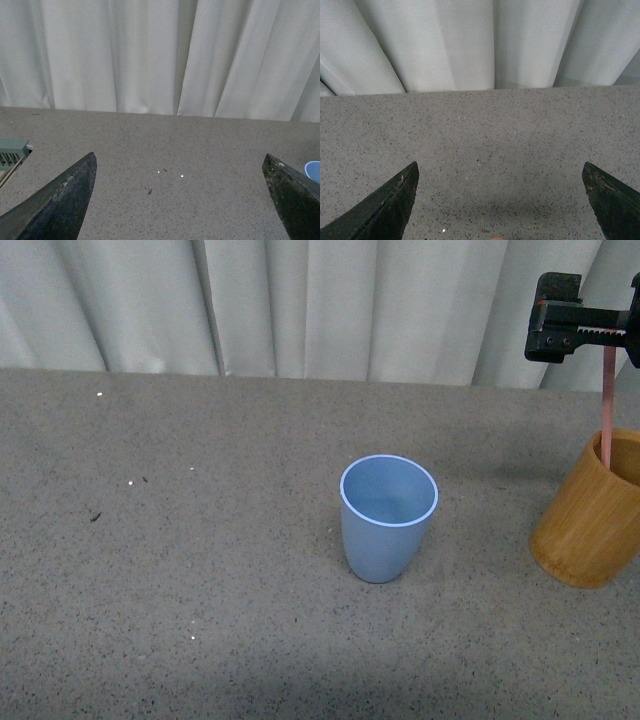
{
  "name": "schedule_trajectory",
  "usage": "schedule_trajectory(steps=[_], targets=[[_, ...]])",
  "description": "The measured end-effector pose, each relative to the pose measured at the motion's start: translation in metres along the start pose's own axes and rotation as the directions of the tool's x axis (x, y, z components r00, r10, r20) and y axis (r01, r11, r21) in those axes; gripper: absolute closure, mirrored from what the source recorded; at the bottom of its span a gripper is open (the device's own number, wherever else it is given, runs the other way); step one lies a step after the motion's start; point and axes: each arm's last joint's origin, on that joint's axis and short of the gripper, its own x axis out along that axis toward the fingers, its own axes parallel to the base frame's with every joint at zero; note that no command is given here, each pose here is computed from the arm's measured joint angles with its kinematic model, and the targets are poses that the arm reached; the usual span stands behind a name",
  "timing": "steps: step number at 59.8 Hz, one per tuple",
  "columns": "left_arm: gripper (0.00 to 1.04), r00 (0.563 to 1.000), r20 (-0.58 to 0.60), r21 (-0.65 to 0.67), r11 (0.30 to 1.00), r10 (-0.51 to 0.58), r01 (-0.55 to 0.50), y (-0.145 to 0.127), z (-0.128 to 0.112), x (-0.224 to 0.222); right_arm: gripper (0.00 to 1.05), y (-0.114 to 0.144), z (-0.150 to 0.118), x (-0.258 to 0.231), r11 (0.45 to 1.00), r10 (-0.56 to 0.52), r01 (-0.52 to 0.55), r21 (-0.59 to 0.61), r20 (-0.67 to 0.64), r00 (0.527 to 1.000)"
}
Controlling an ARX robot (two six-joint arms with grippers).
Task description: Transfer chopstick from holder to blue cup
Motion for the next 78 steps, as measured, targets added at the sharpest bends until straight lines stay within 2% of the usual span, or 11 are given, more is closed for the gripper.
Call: schedule_trajectory(steps=[40, 71, 78], targets=[[0.07, 1.0, 0.0, 0.0, 1.0, 0.0, 0.0, 0.0, 0.0, 0.0, 0.1, 0.0, -0.02, 0.025, 0.999, 0.025, -0.024, 0.032, -0.026, 0.999], [0.07, 1.0, 0.0, 0.0, 1.0, 0.0, 0.0, 0.0, 0.0, 0.0, 0.91, 0.006, -0.025, 0.022, 0.998, 0.048, -0.047, 0.039, -0.02, 0.999], [0.07, 1.0, 0.0, 0.0, 1.0, 0.0, 0.0, 0.0, 0.0, 0.0, 0.91, 0.003, -0.025, 0.016, 0.997, 0.058, -0.057, 0.047, -0.024, 0.998]])
